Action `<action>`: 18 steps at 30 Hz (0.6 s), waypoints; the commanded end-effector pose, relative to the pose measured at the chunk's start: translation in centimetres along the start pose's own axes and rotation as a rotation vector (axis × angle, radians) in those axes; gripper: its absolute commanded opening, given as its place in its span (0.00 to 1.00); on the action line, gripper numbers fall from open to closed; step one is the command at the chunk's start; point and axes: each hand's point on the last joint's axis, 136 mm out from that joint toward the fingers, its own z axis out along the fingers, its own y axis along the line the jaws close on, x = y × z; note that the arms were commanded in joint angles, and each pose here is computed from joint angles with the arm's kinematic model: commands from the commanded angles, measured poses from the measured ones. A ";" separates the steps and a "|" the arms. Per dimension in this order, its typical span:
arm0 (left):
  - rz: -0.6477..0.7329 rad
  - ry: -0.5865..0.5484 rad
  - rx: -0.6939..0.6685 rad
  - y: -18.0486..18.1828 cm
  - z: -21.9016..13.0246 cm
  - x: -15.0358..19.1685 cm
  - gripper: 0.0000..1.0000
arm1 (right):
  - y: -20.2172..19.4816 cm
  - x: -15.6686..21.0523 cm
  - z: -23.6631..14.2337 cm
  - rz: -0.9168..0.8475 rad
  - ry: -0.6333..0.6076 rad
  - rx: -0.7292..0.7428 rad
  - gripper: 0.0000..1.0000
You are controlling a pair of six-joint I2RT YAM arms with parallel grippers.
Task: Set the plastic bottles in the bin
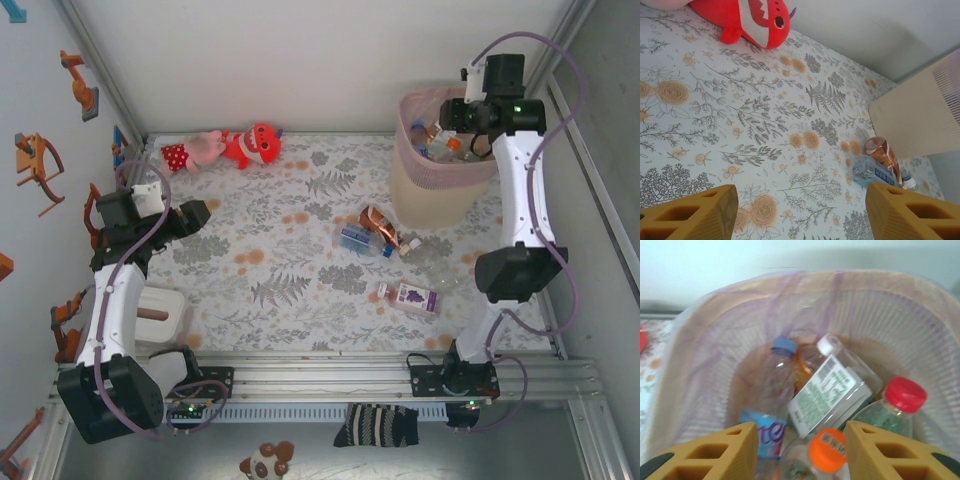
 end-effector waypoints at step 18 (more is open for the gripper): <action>0.014 -0.022 0.027 -0.7 -0.5 -0.2 0.67 | -1.3 6.3 8.1 -0.017 0.220 0.033 0.12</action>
